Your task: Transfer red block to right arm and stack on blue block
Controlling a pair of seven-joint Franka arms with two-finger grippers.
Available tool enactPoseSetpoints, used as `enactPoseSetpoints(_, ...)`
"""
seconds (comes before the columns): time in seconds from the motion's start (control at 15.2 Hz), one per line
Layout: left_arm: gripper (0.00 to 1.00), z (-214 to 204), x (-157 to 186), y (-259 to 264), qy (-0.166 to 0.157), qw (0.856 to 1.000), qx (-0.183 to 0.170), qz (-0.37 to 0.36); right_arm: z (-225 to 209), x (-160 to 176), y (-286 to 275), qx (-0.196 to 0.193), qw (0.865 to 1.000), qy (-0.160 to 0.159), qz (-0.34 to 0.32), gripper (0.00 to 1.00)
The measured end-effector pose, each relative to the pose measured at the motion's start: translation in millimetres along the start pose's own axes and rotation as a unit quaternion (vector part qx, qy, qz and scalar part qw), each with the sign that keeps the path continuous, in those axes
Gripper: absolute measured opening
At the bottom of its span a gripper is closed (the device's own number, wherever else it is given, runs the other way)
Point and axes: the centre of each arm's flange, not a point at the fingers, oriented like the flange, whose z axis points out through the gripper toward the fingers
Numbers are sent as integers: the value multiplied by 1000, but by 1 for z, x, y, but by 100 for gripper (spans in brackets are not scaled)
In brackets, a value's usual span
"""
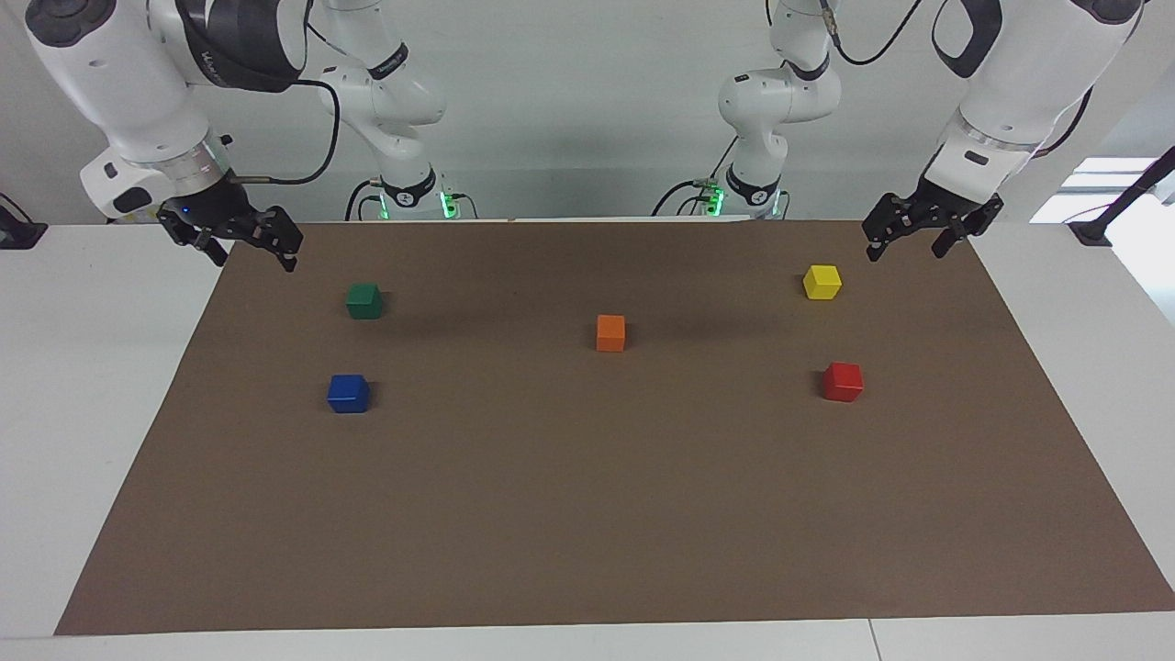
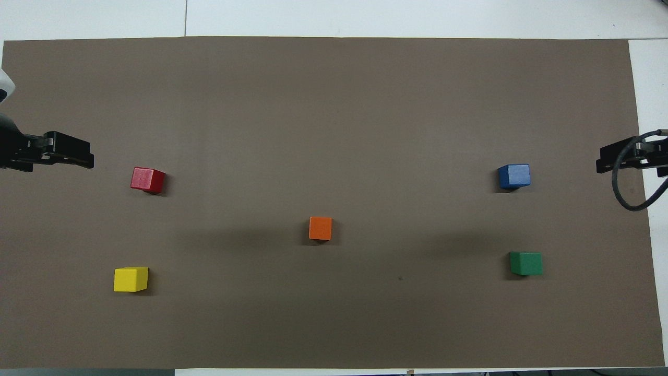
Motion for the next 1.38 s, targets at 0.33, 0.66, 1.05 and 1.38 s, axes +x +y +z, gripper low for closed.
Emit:
enactPoseSetpoints(0.33,100,0,0,1,0,1000,0,8,-3,2,0,0,1000,9,0,100)
enactPoseSetpoints(0.66,100,-5,-5,10,3,1000,0,14,-6,3,-9,21,1000,20,-4,100)
enactPoseSetpoints(1.05,100,29,6,-14,31,1000,0,-5,-15,7,-1,168,982,52,-66,100)
enactPoseSetpoints(1.38,100,132,14,-11,49,999,-1,10,-11,12,-7,341,936,68,-63,100)
